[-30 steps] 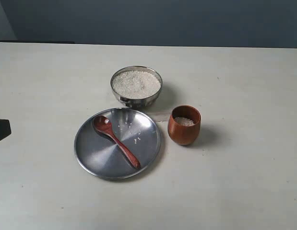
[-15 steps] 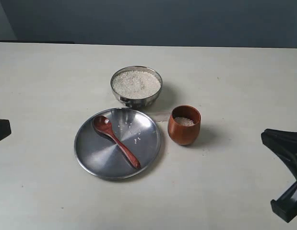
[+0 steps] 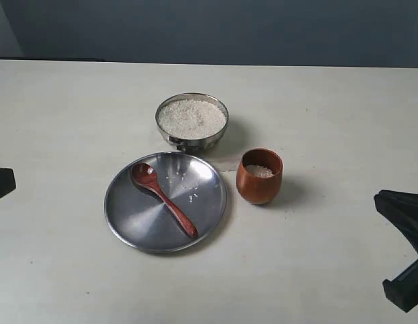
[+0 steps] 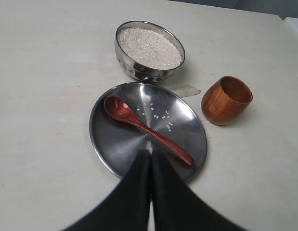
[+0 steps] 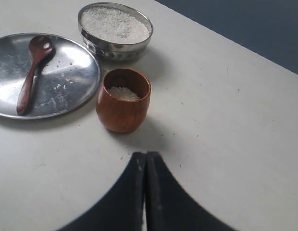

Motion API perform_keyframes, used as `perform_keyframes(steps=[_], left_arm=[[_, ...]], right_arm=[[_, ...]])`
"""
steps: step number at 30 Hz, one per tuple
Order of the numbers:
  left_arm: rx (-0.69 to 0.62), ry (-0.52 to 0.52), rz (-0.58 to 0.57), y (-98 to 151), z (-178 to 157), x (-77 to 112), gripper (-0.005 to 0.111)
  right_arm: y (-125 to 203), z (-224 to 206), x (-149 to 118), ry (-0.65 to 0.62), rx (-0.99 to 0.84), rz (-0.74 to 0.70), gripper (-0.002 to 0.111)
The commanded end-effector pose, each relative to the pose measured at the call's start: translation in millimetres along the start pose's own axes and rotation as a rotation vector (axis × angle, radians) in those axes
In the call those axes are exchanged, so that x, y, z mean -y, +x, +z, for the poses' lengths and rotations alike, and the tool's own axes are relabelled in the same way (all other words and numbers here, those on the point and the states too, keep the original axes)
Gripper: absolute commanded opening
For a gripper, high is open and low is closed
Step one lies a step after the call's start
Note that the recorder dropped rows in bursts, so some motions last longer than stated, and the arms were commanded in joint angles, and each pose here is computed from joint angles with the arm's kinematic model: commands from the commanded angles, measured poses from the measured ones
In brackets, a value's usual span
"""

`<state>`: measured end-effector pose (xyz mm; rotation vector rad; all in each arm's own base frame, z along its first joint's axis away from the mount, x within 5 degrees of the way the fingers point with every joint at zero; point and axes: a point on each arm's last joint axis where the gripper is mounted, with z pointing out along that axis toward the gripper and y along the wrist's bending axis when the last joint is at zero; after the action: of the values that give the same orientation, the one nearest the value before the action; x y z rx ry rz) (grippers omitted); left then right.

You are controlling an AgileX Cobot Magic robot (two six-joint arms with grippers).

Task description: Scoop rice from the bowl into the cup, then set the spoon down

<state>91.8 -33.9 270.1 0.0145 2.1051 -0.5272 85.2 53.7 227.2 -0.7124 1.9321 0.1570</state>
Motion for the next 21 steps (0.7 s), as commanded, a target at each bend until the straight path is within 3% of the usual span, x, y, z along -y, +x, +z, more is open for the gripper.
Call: perform_keyframes(steps=[1, 15, 21], left_arm=[[0.003, -0.002, 0.003, -1.8, -0.2, 0.1, 0.0], [-0.001, -0.014, 0.019, -1.4, -0.2, -1.0, 0.0], [-0.001, -0.015, 0.021, -1.4, -0.2, -1.0, 0.0]], right_arm=[[0.9, -0.6, 0.8, 0.006, 0.001, 0.002, 0.0], [0.2, -10.5, 10.2, 0.064, 0.063, 0.057, 0.0], [3.6, -25.8, 18.5, 0.108, 0.132, 0.27, 0.0]])
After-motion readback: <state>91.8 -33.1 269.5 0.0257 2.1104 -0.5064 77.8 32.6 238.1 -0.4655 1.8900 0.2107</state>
